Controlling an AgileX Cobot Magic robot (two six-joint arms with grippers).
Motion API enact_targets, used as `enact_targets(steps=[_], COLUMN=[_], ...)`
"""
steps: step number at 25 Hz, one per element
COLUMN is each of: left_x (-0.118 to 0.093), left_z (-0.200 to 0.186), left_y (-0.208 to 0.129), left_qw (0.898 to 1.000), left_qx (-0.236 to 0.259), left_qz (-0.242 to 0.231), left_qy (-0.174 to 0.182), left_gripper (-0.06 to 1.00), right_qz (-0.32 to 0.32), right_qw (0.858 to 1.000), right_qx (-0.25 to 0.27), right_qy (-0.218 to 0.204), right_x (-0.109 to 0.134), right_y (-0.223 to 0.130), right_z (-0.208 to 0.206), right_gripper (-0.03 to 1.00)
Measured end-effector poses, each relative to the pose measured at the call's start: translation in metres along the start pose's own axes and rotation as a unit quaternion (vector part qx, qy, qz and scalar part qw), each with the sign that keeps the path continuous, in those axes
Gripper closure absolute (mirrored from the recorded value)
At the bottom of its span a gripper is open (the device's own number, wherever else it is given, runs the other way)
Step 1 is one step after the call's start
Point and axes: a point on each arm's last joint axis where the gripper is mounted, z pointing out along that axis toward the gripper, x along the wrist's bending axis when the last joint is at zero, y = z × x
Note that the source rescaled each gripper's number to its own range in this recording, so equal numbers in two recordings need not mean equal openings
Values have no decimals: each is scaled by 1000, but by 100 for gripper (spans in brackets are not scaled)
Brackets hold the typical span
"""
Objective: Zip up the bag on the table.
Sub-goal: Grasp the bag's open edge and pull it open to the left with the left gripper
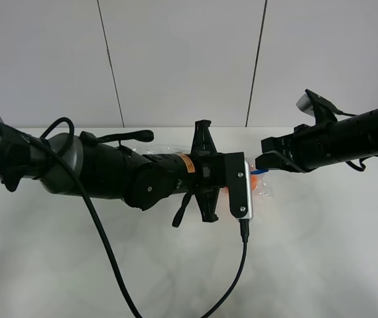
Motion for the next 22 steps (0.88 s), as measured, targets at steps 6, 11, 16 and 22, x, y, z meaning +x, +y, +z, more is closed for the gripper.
enact_targets(steps=[6, 11, 16, 22], left_x=[2, 9, 14, 19], left_z=[0, 0, 0, -1], left_y=[-4, -20, -34, -45], left_qw=[1000, 1000, 999, 998], left_qx=[4, 26, 45, 57], left_qz=[0, -9, -18, -24], left_qy=[2, -1, -6, -1], left_gripper=[94, 94, 94, 94], right_qz=[1, 3, 2, 2], right_qw=[1000, 1000, 1000, 1000], right_qx=[0, -3, -4, -4], right_qy=[0, 2, -2, -3], right_x=[0, 0, 0, 0], right_y=[0, 1, 1, 1], right_z=[0, 0, 0, 0], right_gripper=[97, 97, 97, 97])
